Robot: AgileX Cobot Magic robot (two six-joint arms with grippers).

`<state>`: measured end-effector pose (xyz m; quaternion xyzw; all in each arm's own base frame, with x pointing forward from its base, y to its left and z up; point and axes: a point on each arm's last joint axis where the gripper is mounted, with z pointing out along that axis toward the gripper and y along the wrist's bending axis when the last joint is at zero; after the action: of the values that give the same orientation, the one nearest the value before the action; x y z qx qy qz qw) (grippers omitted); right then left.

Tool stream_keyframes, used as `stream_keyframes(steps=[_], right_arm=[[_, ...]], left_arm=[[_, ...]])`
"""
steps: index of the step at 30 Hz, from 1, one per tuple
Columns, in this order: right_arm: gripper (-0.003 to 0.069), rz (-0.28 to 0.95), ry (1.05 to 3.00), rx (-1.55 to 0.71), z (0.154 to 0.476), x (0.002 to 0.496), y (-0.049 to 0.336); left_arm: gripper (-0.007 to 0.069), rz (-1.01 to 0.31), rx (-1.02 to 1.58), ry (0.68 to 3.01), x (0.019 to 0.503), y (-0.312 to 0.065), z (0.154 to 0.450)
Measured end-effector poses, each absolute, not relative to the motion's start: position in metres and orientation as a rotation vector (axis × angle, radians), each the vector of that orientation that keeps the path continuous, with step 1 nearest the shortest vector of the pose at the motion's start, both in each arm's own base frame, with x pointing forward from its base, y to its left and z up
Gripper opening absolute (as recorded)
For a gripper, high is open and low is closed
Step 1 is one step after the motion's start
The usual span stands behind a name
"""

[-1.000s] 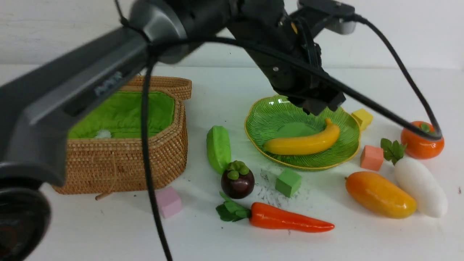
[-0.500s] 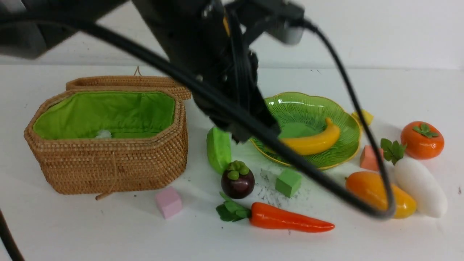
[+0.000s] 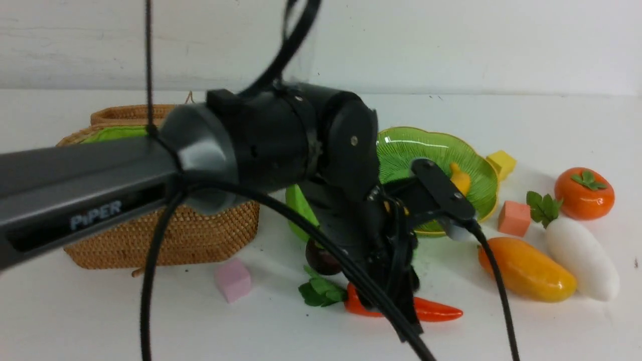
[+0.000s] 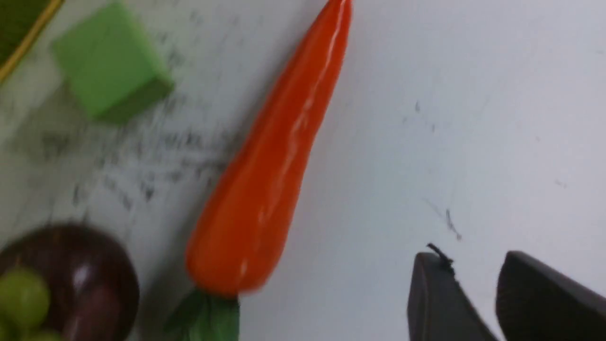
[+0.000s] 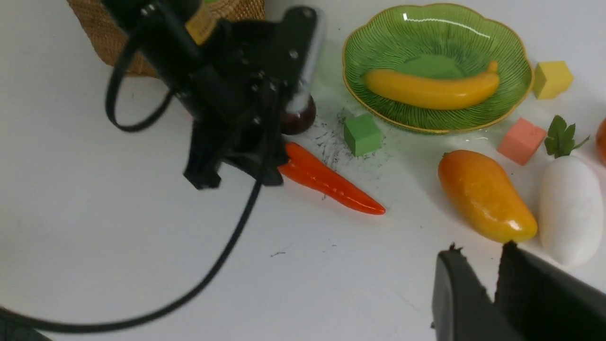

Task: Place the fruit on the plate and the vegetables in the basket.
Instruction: Use the left arm to grab a carrot and put it into the left basket

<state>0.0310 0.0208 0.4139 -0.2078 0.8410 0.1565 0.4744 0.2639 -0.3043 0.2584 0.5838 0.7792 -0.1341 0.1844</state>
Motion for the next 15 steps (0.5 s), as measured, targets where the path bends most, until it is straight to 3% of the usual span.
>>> stream_keyframes(steps=[3, 7, 15], right_arm=[[0.0141, 0.402, 2.061, -0.512, 0.414, 0.030, 0.022], [0.0146, 0.427, 2.084, -0.522, 0.412, 0.028, 0.023], [0.0149, 0.443, 2.131, -0.540, 0.408, 0.025, 0.024]], left_arm=[[0.0376, -0.342, 1.724, 2.087, 0.265, -0.320, 0.241], [0.0482, -0.240, 1.751, 2.021, 0.278, -0.328, 0.217], [0.0467, -0.082, 1.834, 1.993, 0.292, -0.330, 0.179]])
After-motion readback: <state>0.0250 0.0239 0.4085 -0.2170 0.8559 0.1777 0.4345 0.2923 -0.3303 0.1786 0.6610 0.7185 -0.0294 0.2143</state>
